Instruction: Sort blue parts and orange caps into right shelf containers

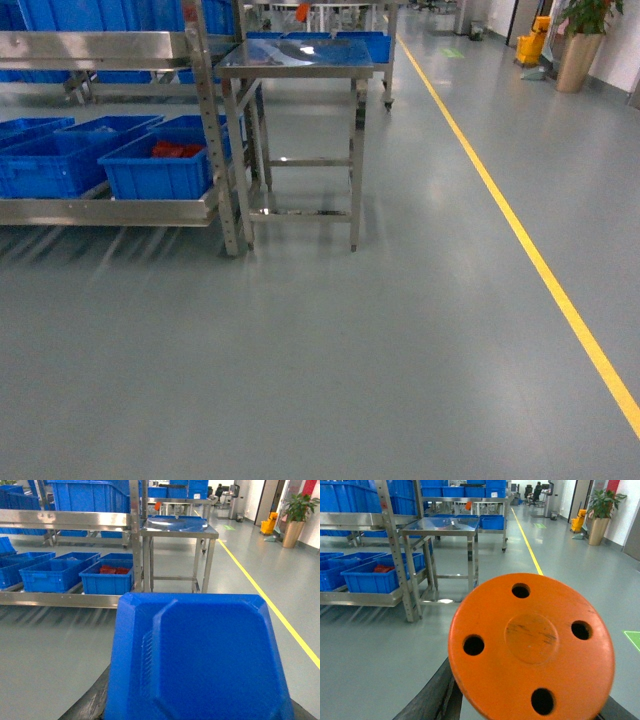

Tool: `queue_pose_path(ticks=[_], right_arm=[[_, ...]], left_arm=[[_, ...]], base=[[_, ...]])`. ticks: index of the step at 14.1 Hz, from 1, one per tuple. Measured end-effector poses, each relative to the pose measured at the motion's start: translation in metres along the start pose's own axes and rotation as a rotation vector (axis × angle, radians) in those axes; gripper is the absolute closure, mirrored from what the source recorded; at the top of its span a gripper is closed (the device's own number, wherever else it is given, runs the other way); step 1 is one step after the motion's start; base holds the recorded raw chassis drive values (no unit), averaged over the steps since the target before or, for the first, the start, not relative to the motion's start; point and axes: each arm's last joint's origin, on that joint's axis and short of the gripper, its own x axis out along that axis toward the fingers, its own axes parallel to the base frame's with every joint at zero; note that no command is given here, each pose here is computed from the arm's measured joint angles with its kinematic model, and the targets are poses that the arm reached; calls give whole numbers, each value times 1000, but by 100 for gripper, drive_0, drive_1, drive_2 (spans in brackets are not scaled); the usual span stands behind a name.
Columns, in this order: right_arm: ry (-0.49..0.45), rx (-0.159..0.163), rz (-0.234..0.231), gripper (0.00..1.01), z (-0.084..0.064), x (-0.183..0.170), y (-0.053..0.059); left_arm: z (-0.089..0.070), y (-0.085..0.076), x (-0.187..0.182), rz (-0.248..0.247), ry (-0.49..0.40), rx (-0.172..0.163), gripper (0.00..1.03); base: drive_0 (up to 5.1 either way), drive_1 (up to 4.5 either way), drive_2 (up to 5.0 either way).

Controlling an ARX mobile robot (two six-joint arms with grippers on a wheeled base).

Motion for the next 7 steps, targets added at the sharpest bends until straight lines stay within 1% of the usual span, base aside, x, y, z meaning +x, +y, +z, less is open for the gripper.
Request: queue_pose_path(ticks=[7], right_arm=[[-1,0,0,59,0,0,0]], left_arm=[[0,0,0,0,0,0,60]], base=[[0,421,-421]])
